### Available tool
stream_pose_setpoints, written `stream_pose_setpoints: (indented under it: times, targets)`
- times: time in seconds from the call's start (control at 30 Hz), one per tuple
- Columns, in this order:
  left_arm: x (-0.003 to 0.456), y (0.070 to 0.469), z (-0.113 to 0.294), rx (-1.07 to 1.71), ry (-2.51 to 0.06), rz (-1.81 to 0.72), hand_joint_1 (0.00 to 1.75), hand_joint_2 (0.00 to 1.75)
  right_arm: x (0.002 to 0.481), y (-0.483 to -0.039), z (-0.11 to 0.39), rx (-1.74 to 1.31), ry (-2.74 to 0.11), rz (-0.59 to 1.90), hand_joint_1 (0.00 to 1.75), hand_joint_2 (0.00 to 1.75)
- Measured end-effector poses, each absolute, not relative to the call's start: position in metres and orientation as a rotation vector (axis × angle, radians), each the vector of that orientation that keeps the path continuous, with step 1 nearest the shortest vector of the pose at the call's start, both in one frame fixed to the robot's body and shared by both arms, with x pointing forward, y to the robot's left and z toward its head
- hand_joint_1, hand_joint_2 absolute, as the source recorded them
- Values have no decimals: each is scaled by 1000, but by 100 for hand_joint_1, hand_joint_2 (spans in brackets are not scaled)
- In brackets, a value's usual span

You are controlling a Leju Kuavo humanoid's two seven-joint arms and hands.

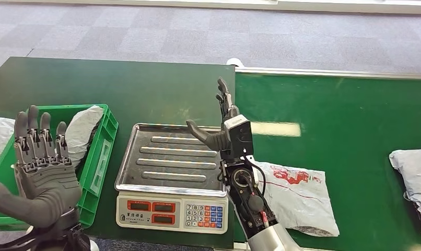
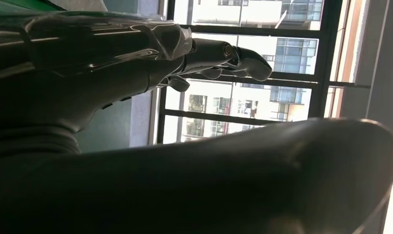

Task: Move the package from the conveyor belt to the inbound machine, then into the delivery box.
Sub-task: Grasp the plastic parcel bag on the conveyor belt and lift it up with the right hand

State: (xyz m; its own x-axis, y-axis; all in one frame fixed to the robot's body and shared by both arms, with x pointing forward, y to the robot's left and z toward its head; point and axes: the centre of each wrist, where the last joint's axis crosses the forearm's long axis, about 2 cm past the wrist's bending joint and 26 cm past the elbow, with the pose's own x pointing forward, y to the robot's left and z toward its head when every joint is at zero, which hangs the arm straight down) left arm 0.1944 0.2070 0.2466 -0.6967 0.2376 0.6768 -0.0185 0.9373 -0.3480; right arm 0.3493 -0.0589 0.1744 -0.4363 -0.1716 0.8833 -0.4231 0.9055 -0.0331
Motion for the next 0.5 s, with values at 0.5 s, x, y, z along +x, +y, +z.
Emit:
stream_pose_setpoints:
  times: [0.5]
  targets:
    - [170, 211, 251, 38, -2424, 567, 0, 0, 341, -24, 176, 623, -1937, 365, 0, 175]
